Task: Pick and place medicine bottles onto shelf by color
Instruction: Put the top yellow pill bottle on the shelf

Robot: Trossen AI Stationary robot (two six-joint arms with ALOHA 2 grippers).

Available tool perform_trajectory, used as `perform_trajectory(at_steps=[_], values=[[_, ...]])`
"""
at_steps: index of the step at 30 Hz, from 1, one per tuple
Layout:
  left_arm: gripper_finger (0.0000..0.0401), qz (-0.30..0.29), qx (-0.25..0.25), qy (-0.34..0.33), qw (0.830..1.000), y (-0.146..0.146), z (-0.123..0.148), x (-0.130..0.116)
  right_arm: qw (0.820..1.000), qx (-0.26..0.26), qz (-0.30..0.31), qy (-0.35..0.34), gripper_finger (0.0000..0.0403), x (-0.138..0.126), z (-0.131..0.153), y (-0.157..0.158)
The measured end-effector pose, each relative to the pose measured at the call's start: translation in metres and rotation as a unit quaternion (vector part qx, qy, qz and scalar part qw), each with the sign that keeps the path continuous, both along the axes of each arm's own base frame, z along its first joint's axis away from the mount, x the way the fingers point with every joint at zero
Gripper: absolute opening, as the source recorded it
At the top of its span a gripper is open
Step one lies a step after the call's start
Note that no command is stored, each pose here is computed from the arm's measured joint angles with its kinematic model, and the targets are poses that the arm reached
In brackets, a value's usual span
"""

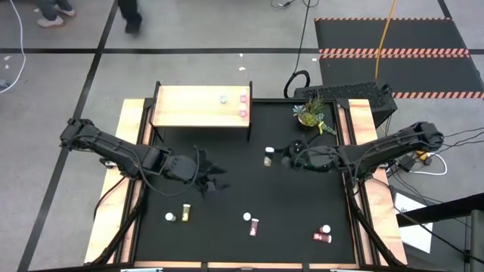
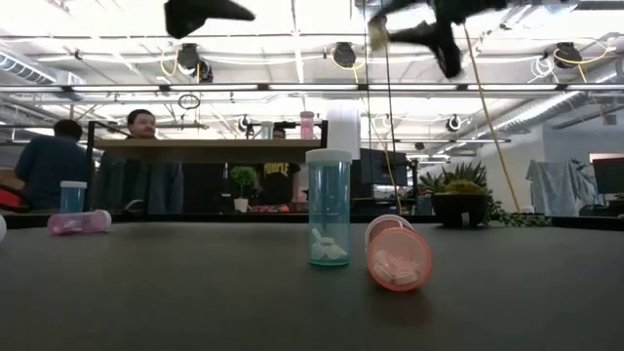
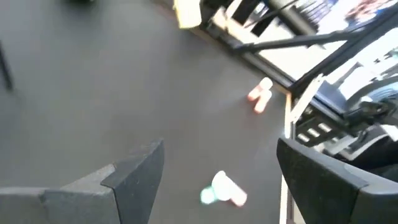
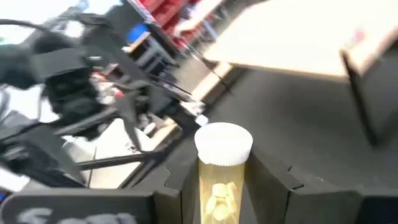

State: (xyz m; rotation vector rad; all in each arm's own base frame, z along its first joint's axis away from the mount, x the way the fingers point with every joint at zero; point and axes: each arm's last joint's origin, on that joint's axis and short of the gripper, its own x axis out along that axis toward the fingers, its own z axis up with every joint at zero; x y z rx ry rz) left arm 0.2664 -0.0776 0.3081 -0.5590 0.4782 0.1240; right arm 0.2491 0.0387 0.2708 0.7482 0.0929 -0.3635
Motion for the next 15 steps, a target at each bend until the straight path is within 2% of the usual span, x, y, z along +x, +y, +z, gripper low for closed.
perform_trajectory(at_steps=[5, 12, 15], values=[[0.0310, -0.010, 0.031, -0.056, 0.998, 0.004, 0.009, 0.008, 0.994, -0.081, 0.066, -0.028, 0.0107, 0.024, 0.027, 0.010], [0.0310, -0.024, 0.054, -0.134, 0.989, 0.011, 0.022, 0.017, 0.976, -0.155, 0.147, -0.048, 0.0107, 0.054, 0.051, 0.021], [0.0310, -0.036, 0.061, -0.147, 0.987, 0.012, 0.024, 0.018, 0.965, -0.186, 0.175, -0.058, 0.0105, 0.063, 0.060, 0.024]])
